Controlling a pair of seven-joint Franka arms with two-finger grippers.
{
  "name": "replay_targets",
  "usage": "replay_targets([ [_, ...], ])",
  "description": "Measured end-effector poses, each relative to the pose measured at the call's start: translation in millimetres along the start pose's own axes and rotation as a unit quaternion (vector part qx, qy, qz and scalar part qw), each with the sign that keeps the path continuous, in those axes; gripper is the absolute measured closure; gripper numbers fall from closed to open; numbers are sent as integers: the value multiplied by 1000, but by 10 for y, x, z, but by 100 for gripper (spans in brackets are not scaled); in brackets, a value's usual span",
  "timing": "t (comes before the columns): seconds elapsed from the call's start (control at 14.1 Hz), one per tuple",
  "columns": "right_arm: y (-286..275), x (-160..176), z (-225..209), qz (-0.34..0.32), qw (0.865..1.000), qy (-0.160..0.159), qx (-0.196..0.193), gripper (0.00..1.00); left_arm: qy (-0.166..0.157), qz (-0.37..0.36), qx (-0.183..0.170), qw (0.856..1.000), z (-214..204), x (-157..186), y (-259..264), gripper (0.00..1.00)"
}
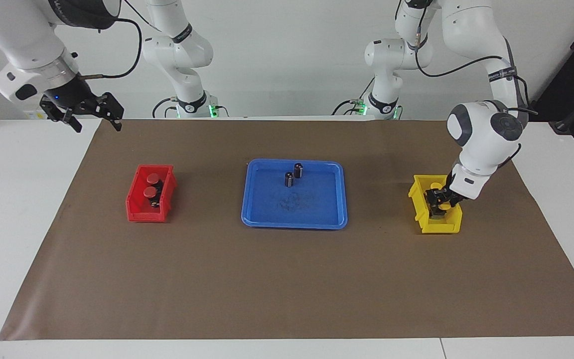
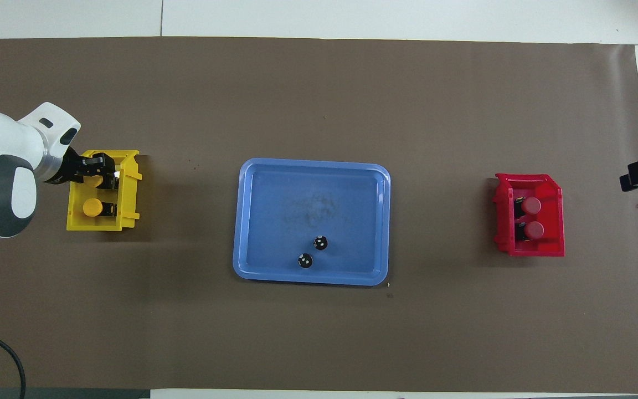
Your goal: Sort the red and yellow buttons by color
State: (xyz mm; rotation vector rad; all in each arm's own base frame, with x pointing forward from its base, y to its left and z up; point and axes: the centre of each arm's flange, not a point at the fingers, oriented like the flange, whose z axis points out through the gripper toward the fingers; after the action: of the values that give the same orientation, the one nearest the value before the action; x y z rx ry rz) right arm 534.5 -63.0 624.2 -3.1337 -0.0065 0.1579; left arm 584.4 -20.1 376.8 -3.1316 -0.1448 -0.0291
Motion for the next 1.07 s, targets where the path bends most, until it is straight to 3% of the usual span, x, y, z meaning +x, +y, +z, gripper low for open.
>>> replay_targets([
  [0.36, 127, 5, 13, 12, 1000, 7, 0, 0, -15, 3, 1, 1000, -833, 164, 52, 30],
  [0.57, 85, 9, 8, 8, 1000, 7, 0, 0, -15, 11, -1, 1000, -1349, 165, 143, 2],
  [0.71, 86, 8, 6, 8, 1000, 8, 0, 0, -24, 15, -1, 1000, -1674, 76, 155, 0],
  [1.07, 84, 8, 4, 8, 1000, 8, 0, 0, -11, 28, -6, 1000, -2263, -226, 71, 0],
])
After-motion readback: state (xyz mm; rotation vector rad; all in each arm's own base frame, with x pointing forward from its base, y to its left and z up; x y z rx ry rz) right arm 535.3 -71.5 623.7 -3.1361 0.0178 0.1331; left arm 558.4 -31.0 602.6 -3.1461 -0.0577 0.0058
